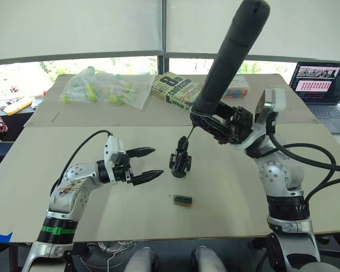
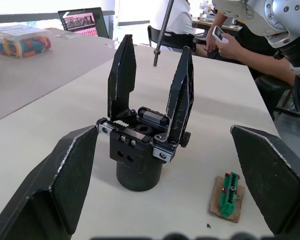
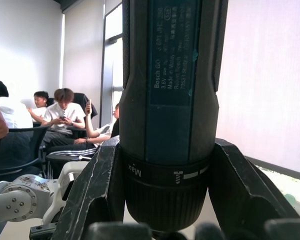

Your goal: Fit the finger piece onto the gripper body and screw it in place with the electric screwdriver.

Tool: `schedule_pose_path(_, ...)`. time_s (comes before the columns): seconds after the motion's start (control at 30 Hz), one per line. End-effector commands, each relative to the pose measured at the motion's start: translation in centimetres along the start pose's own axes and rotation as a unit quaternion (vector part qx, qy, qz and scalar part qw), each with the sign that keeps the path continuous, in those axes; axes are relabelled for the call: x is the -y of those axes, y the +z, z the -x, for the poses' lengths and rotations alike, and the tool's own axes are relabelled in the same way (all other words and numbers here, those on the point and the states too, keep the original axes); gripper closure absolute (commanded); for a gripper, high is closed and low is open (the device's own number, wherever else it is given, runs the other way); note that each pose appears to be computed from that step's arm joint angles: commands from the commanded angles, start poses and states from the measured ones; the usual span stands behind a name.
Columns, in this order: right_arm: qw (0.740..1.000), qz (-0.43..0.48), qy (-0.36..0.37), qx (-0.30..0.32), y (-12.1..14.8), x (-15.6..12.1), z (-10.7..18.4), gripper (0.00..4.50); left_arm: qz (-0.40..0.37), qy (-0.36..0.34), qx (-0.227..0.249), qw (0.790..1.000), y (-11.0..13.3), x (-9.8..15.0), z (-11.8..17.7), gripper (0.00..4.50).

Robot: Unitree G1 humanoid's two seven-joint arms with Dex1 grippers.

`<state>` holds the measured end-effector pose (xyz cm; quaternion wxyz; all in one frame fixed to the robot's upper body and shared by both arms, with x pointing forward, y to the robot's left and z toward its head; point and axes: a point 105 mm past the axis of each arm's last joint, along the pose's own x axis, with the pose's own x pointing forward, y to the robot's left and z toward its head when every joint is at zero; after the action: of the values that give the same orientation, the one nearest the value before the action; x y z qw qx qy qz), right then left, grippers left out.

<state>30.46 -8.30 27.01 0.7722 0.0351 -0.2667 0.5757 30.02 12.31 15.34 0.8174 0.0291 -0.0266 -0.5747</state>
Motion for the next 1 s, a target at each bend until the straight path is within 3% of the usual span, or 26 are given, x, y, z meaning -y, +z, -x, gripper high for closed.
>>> schedule_pose_path(0.03,1.0,0.016,0.015,0.013,1.0,-0.4,-1.0,2.6,-0.019,0.003,0.002,1.0,0.1,0.0,-0.1,0.0)
schedule_pose_path(1.0,0.999,-0.027,0.031,-0.03,-2.7,-1.5,-1.1,2.6,-0.01,-0.014,-0.016,1.0,-1.6,1.0,-0.9,0.0)
